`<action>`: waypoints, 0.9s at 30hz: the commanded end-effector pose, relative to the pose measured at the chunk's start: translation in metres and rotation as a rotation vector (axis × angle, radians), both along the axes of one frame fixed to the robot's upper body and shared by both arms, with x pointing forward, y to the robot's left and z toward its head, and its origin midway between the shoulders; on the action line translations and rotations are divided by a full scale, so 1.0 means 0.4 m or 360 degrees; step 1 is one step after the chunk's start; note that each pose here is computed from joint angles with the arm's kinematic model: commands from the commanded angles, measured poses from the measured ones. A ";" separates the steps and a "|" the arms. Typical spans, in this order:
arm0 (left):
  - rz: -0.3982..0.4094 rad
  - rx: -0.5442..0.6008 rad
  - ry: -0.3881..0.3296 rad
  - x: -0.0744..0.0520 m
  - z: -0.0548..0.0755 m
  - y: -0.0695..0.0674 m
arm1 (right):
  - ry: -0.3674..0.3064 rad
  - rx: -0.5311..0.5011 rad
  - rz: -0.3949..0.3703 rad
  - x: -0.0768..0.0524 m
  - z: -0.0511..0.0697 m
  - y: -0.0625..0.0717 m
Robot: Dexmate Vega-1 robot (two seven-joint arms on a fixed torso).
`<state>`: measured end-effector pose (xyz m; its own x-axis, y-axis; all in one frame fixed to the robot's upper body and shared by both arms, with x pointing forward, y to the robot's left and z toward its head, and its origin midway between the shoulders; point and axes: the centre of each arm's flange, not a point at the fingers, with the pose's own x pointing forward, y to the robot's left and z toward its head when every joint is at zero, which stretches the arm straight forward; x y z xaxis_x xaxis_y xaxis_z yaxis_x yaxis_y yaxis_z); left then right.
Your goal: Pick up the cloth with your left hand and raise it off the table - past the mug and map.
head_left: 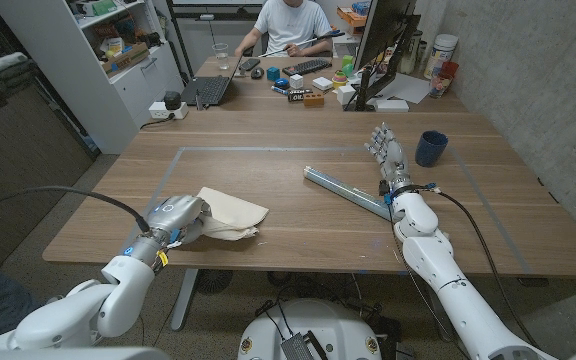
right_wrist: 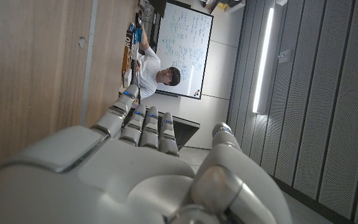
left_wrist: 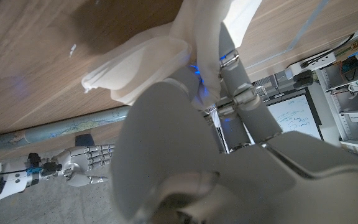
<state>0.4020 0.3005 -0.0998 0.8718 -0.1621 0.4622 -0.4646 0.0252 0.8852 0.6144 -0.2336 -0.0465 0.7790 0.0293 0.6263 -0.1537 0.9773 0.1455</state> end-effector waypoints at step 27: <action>-0.0052 0.0238 -0.0292 -0.131 0.195 -0.040 | -0.0057 0.0027 -0.0027 -0.040 0.014 0.015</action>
